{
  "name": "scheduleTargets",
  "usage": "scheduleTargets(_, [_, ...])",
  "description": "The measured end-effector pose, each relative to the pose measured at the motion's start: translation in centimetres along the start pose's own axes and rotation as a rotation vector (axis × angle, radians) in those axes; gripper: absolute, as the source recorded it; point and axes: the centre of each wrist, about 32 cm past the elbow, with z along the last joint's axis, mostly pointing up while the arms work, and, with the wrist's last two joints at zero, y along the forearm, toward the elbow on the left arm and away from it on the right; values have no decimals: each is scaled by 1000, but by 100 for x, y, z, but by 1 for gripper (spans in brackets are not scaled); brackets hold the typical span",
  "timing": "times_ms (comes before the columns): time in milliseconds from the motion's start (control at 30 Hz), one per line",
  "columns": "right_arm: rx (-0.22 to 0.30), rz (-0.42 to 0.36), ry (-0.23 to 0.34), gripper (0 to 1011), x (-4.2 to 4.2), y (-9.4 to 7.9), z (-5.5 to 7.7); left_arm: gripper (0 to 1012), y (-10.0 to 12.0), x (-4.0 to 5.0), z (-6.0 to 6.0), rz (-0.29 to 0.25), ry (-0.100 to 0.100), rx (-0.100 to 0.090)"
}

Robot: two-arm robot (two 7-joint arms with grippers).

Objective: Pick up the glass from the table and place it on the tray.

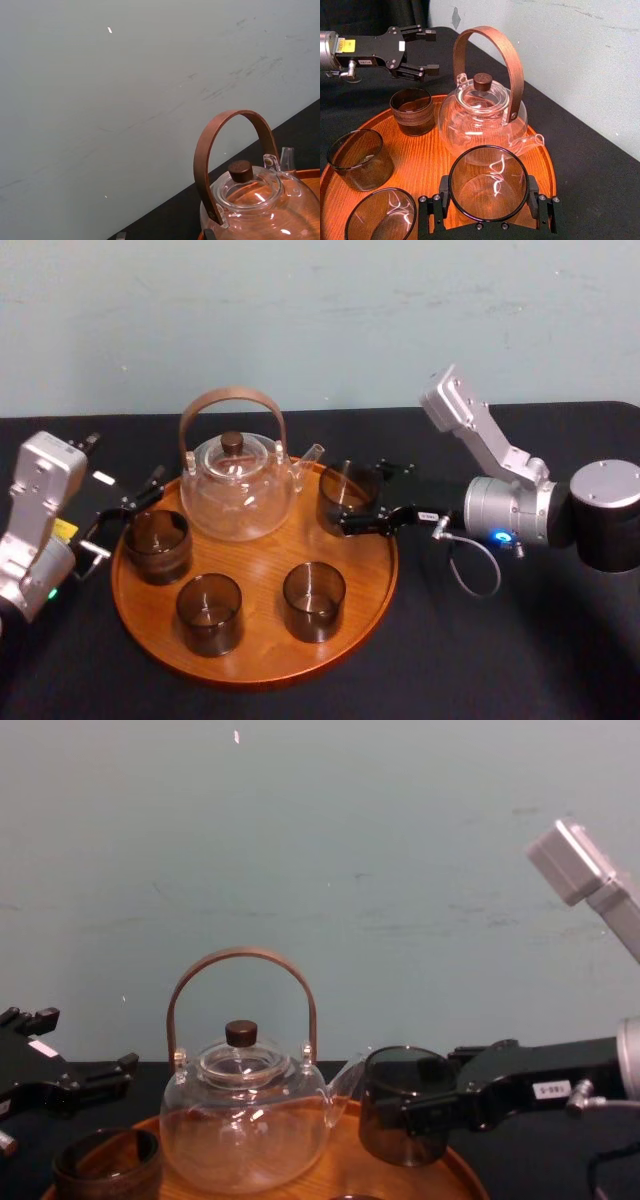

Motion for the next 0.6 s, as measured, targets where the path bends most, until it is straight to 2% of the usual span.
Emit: scheduleTargets(600, [-23, -3, 22, 903, 23, 131, -137, 1001, 0, 0, 0, 0, 0, 0])
